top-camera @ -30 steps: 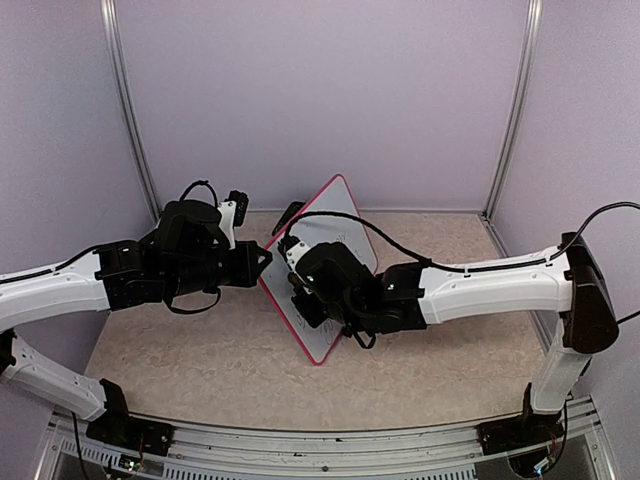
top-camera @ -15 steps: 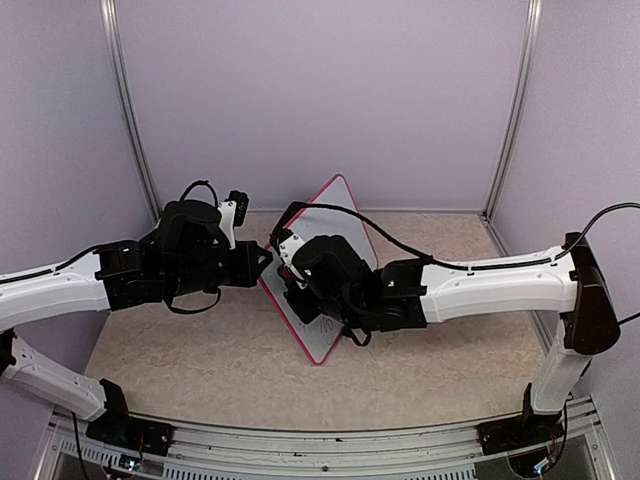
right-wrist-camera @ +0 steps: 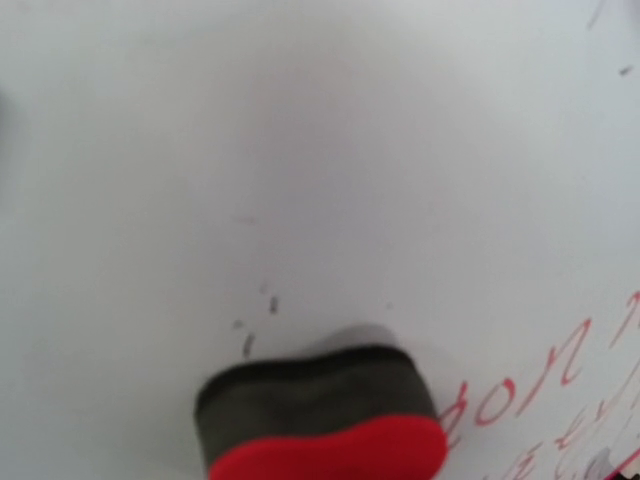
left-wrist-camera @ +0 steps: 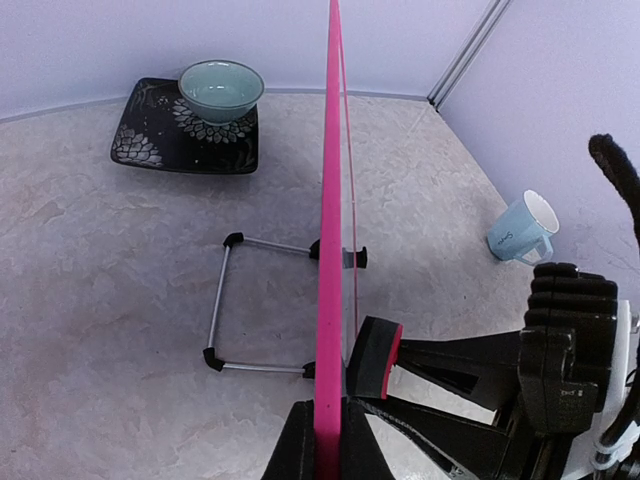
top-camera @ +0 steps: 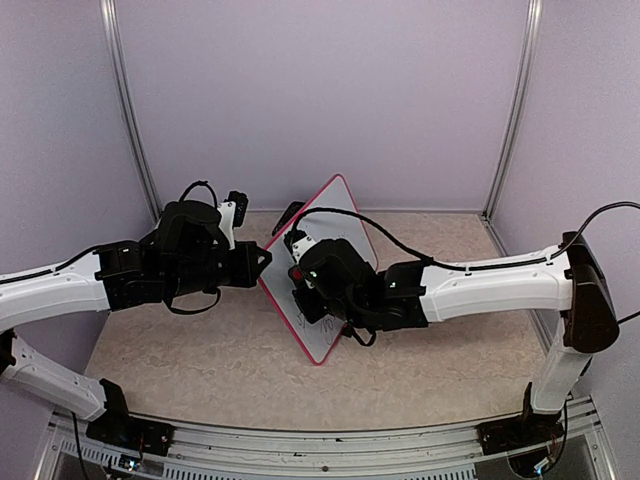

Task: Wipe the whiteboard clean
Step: Erase the whiteboard at the center of the board.

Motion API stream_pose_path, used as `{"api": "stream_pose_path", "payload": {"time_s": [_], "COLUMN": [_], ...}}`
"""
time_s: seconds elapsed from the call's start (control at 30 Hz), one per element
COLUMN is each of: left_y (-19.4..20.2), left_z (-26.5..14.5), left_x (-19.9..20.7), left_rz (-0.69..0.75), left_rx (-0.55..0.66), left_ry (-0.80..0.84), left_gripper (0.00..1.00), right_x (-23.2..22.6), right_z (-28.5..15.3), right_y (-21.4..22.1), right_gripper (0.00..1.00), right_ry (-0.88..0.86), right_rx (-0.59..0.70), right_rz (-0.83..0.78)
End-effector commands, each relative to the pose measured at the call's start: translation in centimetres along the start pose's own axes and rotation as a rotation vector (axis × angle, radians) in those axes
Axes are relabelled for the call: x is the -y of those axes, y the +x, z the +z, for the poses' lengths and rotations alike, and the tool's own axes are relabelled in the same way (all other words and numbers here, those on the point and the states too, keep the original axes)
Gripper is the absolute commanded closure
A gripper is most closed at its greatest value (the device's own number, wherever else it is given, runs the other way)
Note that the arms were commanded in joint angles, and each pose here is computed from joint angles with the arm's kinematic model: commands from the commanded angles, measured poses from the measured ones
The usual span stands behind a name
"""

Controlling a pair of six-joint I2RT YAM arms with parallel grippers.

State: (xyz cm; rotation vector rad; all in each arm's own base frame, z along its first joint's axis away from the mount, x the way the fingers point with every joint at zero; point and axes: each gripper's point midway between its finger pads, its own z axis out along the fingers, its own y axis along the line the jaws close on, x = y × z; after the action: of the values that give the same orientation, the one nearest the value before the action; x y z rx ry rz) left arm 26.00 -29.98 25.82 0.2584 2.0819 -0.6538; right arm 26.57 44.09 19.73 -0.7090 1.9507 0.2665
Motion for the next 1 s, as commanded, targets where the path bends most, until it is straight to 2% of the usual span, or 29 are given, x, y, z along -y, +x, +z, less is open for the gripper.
{"api": "stream_pose_path", "payload": {"time_s": [0.0, 0.27, 0.37, 0.47, 0.8, 0.97], "left_y": [0.9, 1.0, 0.9, 0.9, 1.1, 0.8], "left_z": [-0.3, -0.2, -0.3, -0.4, 0.0, -0.2], "left_x": [2.0, 2.1, 2.0, 2.0, 2.2, 2.3], "left_rz": [0.021, 0.022, 0.023, 0.023, 0.029, 0.026], "left_rx": [-0.03, -0.032, -0.031, -0.028, -0.035, -0.028], "left_ry": [0.092, 0.095, 0.092, 0.091, 0.097, 0.102], "left_gripper": [1.0, 1.0, 1.0, 1.0, 1.0, 1.0], "right_x": [-1.2, -2.0, -1.5, -1.0, -0.8, -0.2], "right_z": [1.9, 0.4, 0.1, 0.8, 2.7, 2.9], "right_y": [3.2, -4.9, -6.2, -4.8, 3.9, 5.8], "right_gripper": [0.75, 0.75, 0.74, 0.74, 0.74, 0.75], "right_ry": [-0.062, -0.058, -0.042, -0.039, -0.055, -0.023], "right_rx": [-0.082, 0.09, 0.11, 0.062, -0.15, -0.191], "right_rz": [-0.066, -0.154, -0.15, -0.118, -0.004, -0.012]}}
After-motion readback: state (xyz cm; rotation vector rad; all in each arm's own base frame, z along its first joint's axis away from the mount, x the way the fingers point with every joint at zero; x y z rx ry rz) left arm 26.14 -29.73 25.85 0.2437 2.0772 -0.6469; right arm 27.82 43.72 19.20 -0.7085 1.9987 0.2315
